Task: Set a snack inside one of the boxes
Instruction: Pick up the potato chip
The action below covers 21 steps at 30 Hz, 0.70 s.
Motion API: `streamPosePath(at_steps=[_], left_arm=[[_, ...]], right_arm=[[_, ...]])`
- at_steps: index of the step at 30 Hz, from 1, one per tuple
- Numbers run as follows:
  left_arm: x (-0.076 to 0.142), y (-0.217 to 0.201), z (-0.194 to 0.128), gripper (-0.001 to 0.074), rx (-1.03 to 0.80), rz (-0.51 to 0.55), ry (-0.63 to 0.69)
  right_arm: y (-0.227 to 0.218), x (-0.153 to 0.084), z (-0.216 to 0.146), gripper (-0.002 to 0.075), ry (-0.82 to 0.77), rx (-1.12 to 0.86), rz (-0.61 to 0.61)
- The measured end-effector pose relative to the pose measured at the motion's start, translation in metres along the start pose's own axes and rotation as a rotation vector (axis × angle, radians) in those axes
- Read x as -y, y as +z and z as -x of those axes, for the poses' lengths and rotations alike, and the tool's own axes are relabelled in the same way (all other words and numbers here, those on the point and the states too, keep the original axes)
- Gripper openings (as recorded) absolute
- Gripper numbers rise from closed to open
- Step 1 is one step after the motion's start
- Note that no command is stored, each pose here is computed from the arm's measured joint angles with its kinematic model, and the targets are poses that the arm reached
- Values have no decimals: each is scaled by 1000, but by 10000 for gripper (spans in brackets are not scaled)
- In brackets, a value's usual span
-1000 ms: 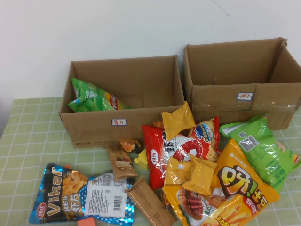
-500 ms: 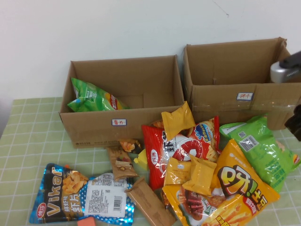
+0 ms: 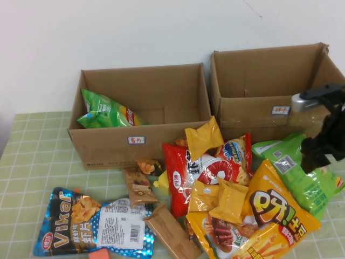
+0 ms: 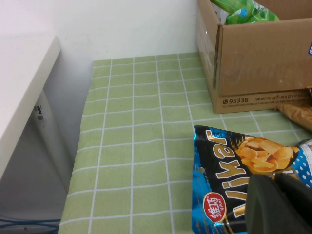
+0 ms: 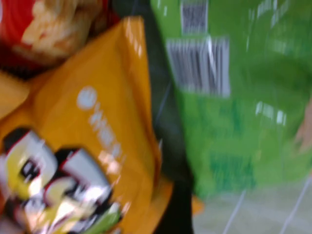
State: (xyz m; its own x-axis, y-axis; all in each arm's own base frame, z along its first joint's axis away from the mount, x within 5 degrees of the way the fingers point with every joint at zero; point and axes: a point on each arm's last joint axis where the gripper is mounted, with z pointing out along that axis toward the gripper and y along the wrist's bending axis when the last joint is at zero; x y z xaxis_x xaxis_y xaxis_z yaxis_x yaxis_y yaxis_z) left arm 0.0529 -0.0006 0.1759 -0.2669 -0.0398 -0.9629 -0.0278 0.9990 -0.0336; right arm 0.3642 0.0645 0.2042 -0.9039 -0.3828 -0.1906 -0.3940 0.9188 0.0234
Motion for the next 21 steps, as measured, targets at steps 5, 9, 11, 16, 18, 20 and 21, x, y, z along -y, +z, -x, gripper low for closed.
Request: streamPosePath(at_steps=[5, 9, 11, 16, 18, 20, 21], left_arm=[[0, 0, 0, -1, 0, 0, 0], [0, 0, 0, -1, 0, 0, 0], [0, 0, 0, -1, 0, 0, 0], [0, 0, 0, -1, 0, 0, 0], [0, 0, 0, -1, 0, 0, 0], [0, 0, 0, -1, 0, 0, 0], [0, 0, 0, -1, 0, 0, 0]], right_arm=[[20, 4, 9, 626, -98, 45, -17], [42, 6, 12, 627, -130, 34, -17], [55, 8, 13, 627, -134, 25, -16], [83, 11, 18, 626, -138, -4, -10], [92, 12, 19, 626, -137, -17, -6], [100, 13, 19, 624, -136, -31, -2], [103, 13, 19, 618, -137, -37, -1]])
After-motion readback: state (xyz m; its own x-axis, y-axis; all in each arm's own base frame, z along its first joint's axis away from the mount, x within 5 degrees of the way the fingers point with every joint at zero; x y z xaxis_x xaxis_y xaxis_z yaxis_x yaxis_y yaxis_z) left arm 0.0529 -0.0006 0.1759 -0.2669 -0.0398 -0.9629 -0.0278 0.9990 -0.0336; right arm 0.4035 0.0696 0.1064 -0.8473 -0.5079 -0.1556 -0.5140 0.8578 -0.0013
